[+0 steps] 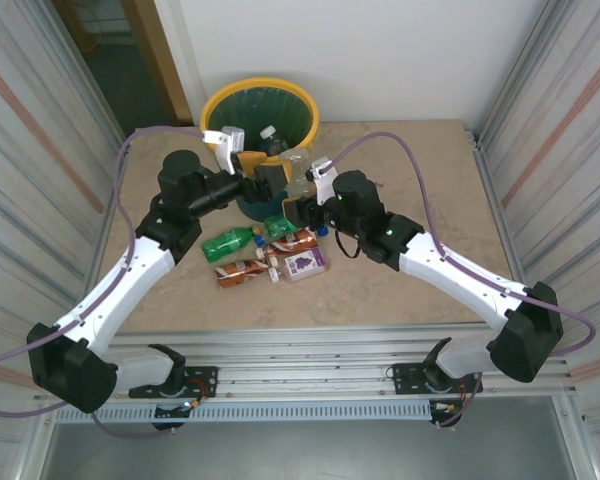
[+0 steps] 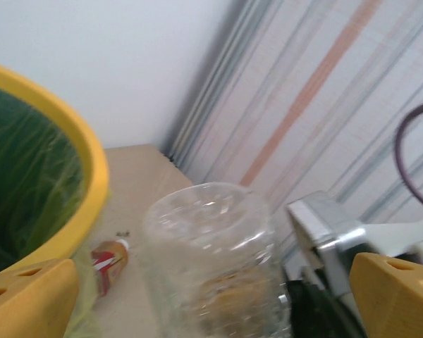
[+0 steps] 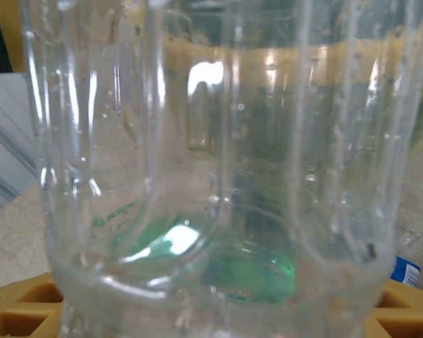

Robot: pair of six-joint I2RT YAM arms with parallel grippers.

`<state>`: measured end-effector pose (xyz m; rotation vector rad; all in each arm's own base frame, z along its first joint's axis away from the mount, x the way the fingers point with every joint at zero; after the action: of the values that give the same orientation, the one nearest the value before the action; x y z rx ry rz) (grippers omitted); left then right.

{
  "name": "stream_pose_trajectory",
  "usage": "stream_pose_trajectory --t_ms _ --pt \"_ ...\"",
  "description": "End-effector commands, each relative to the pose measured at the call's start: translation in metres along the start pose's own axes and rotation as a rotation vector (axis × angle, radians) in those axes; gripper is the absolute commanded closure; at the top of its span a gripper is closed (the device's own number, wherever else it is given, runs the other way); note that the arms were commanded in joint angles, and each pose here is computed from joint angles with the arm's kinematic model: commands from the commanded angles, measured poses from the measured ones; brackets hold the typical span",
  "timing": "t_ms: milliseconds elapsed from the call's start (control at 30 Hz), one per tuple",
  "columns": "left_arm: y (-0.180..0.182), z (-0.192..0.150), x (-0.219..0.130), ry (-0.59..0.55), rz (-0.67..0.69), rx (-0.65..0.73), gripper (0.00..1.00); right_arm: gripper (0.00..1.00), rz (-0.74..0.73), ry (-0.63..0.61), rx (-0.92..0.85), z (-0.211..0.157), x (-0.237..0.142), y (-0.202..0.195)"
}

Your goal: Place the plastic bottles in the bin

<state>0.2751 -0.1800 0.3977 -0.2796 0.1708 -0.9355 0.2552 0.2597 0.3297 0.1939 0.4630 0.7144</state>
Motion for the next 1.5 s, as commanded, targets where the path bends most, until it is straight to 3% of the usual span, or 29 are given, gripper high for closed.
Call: stream_pose_trajectory --t_ms 0,300,500,667,800,933,1100,1167,1467 --pt "-0.009 0.011 0.003 -0.005 -0.055 0.026 0.02 0.51 0.090 -0.086 -0.061 0.024 -0.012 0.021" --pt "-0.006 0.007 0.017 0.021 -0.116 -0.053 0.11 0.51 0.137 -0.112 -0.127 0.031 -0.015 0.038" --pt "-0.006 0.007 0.018 0.021 -0.127 -0.066 0.31 0.50 0.132 -0.118 -0.140 0.034 -0.015 0.040" --pt "-0.003 0.005 0.019 0.021 -0.104 -0.075 0.35 0.49 0.116 -0.141 -0.141 0.036 -0.018 0.039" --pt "-0.002 0.006 0.021 0.023 -0.107 -0.079 0.53 0.47 0.116 -0.151 -0.143 0.038 -0.021 0.040" --pt "-0.003 0.009 0.022 0.020 -0.117 -0.073 0.77 0.37 0.096 -0.151 -0.143 0.038 -0.020 0.038" --pt "-0.005 0.021 0.020 -0.004 -0.090 -0.034 0.84 0.08 0.049 -0.150 -0.133 0.037 -0.023 0.033" --pt "-0.004 0.029 0.018 -0.025 -0.071 -0.008 0.86 0.03 0.025 -0.152 -0.125 0.036 -0.026 0.031" --pt "0.022 0.082 0.010 -0.151 0.044 0.075 0.89 0.02 -0.078 -0.221 -0.080 0.032 -0.055 0.016"
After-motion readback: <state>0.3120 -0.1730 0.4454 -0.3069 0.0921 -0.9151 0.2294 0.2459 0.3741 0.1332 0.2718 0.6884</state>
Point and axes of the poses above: each hand's point on the last joint's axis, 136 mm out from that joint toward the fingers, its own x axis out along the fingers, its own y axis along the line the jaws close on, z = x × y, the point moved 9 cm from there along -x, back along the fingers, and after that the axes turned 8 degrees about x, right-handed, at the moved point
